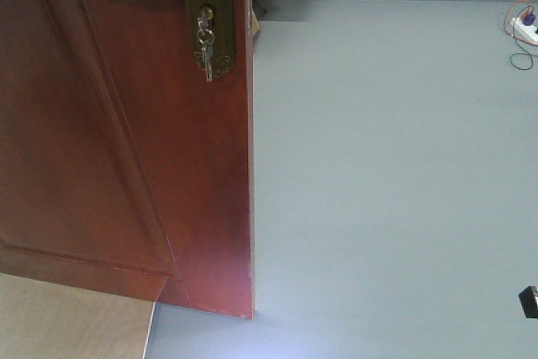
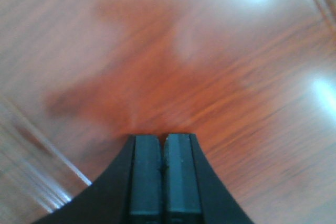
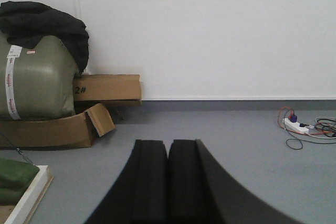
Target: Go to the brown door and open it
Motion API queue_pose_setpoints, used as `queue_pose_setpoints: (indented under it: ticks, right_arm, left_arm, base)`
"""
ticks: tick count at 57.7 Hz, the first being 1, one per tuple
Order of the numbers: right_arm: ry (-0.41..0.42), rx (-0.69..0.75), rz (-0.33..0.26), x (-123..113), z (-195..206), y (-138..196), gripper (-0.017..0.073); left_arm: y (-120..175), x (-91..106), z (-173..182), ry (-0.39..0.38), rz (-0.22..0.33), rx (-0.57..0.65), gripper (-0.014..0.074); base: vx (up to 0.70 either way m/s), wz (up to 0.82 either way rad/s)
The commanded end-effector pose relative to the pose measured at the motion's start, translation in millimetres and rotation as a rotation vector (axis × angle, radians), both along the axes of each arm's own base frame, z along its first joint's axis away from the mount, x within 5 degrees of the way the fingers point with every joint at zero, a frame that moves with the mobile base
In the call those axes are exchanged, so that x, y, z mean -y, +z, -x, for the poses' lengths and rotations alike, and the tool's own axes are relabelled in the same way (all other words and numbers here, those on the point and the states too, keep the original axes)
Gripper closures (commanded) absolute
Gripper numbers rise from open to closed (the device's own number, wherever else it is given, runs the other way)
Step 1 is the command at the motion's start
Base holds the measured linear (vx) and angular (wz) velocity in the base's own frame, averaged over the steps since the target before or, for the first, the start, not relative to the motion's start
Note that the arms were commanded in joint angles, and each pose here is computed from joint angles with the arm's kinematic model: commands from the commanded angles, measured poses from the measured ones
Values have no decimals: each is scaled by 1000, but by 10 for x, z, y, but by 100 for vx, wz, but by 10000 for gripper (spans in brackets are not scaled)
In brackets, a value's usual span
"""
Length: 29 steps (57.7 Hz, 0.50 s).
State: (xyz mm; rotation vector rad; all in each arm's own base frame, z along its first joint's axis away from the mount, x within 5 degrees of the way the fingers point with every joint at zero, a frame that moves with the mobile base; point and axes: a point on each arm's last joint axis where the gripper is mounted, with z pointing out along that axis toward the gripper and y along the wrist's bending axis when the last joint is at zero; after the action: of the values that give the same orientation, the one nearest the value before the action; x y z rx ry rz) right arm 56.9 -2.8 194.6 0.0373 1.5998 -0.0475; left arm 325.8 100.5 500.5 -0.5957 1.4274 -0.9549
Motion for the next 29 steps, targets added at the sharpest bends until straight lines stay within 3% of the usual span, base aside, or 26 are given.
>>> queue_pose_setpoints:
  ticks: [1,24,29]
  right_arm:
    - [-11,82,17,7,8,54,559]
    - [-11,82,17,7,8,54,559]
    - [-11,82,17,7,8,54,559]
  left_arm:
    - [263,90,169,-1,19,94,597]
    - [236,74,140,1,26,87,597]
    - [249,71,177,36,-27,79,597]
  base:
    - [6,1]
    - [2,0]
    - [0,0]
